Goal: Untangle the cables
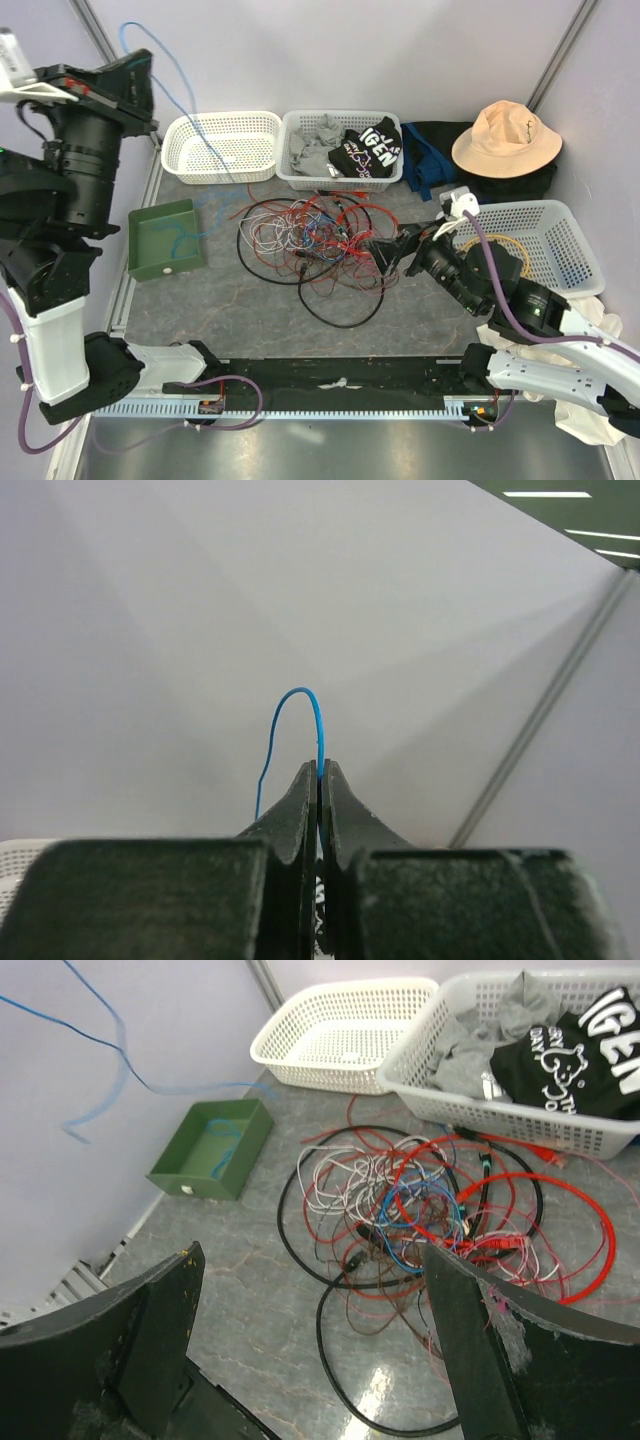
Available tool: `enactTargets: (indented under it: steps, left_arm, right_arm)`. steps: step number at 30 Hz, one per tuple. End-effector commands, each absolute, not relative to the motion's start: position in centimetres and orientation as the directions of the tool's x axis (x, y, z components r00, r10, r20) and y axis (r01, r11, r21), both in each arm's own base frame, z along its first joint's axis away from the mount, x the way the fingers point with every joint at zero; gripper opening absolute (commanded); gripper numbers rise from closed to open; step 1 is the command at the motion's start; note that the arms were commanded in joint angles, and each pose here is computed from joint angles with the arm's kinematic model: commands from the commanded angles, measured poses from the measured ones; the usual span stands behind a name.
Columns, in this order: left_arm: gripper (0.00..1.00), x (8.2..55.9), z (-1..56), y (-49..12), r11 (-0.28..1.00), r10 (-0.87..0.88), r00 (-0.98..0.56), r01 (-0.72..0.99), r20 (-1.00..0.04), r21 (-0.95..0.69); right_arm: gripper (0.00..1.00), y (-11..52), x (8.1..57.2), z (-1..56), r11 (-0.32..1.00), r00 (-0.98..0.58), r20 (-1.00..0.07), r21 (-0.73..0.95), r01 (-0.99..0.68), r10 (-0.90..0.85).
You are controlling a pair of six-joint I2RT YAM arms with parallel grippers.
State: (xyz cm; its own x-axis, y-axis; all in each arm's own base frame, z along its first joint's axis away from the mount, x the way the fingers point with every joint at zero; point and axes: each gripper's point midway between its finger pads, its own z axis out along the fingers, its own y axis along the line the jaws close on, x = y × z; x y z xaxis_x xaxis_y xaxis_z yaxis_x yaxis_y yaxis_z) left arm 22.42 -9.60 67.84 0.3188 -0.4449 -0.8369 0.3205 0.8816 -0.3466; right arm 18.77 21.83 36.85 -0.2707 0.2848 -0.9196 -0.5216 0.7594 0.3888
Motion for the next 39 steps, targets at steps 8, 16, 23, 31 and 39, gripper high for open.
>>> enactTargets:
  steps: [8, 16, 23, 31, 39]
  left_arm:
    - [0.02, 26.2, 61.3, -2.2, 0.938, 0.055, 0.233, -0.344, -0.971, -0.029]
    - [0.02, 28.7, 59.9, -1.3, 0.889, 0.094, 0.158, -0.458, -0.983, 0.011]
    - [0.02, 34.0, 52.8, -0.6, 0.909, -0.075, 0.025, -0.409, -0.997, -0.078]
    - [0.02, 35.0, 50.7, 3.8, 0.842, -0.176, 0.047, -0.510, -0.983, -0.175]
    - [0.02, 33.0, 58.4, 4.4, 0.839, -0.190, 0.232, -0.465, -0.954, -0.281]
  right_arm:
    - [0.98, 24.4, 18.7, 32.3, 0.705, -0.328, -0.891, 0.450, -0.549, 0.314]
    - [0.98, 24.3, 18.4, 30.4, 0.700, -0.347, -0.886, 0.457, -0.548, 0.307]
    - [0.98, 24.0, 18.1, 29.4, 0.696, -0.354, -0.881, 0.466, -0.545, 0.313]
    - [0.98, 23.9, 17.9, 27.3, 0.709, -0.374, -0.884, 0.454, -0.540, 0.281]
    - [0.98, 24.3, 18.0, 26.0, 0.715, -0.381, -0.891, 0.433, -0.548, 0.247]
